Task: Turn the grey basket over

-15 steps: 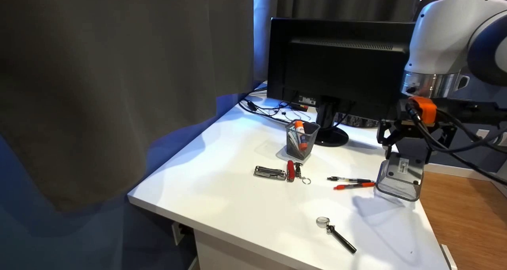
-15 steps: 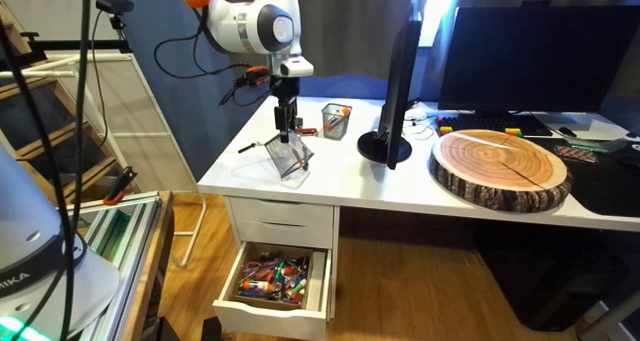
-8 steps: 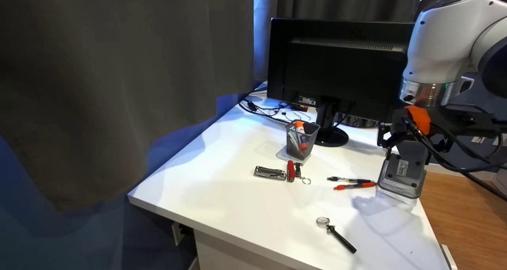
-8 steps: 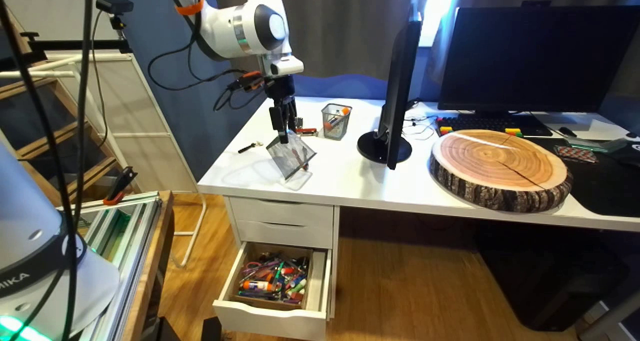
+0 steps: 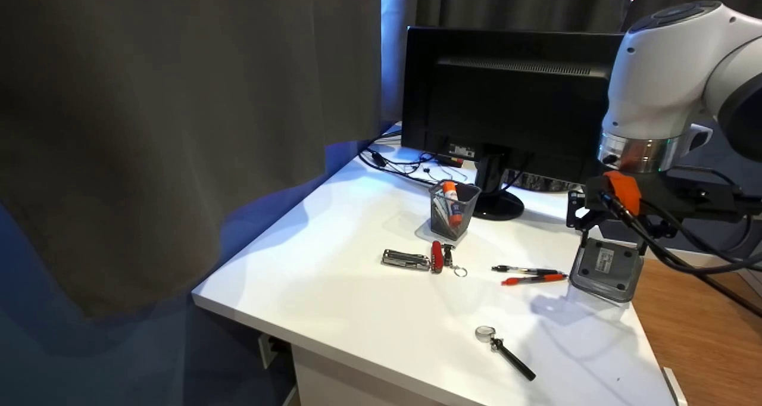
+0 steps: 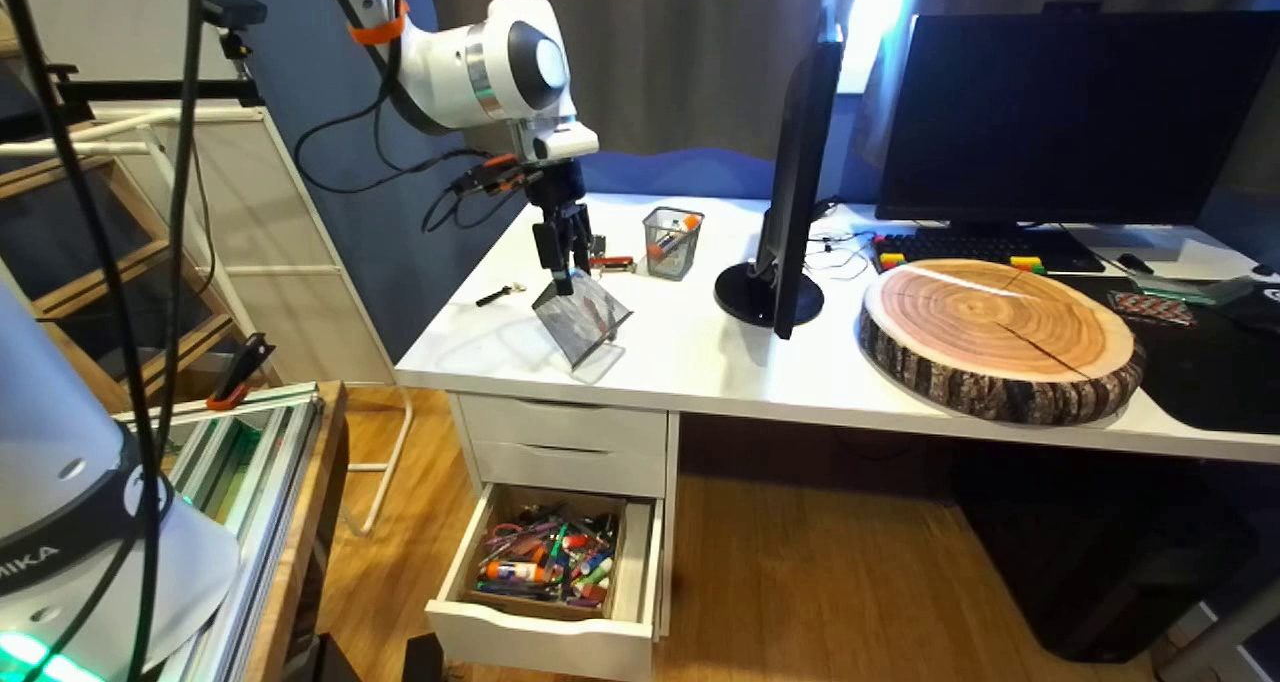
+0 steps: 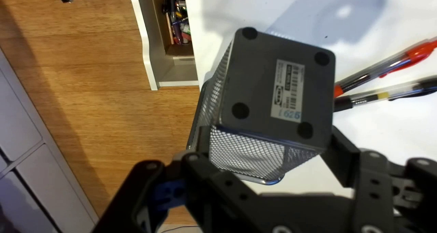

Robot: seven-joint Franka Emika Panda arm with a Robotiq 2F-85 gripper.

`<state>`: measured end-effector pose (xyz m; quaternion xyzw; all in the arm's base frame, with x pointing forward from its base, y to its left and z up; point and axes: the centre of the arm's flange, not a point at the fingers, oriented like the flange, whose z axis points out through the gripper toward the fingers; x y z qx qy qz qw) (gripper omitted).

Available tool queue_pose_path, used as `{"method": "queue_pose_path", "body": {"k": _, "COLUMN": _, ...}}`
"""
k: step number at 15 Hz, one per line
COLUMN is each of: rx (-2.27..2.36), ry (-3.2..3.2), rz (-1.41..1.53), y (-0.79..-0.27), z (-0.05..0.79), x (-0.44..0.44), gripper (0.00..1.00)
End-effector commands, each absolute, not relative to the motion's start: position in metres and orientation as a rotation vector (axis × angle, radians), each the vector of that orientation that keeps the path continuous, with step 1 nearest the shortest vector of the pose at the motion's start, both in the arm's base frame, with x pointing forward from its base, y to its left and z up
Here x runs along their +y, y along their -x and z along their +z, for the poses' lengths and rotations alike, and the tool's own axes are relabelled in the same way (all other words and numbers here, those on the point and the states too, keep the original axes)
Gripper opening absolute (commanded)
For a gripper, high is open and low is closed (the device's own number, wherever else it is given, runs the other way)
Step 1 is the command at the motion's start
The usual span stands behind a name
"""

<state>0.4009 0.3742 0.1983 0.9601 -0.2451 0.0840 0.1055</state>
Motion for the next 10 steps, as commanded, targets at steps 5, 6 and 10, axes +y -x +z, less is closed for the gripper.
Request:
{"method": "queue_pose_path", "body": {"k": 5, "rx": -0.707, "ry": -2.832, "rz": 0.259, "y": -0.395, "z": 0.1863, "x": 0.3886, "gripper": 0.55}}
{"method": "queue_pose_path", "body": {"k": 6, "rx": -0.705, "ry": -2.833, "rz": 0.257, "y": -0.3942, "z": 0.1857, "x": 0.3891, "gripper": 0.55}}
{"method": "queue_pose_path", "body": {"k": 10, "rx": -0.7, "ry": -2.839, "rz": 0.242, "y": -0.3926, "z": 0.1838, "x": 0.3894, "gripper": 0.55}}
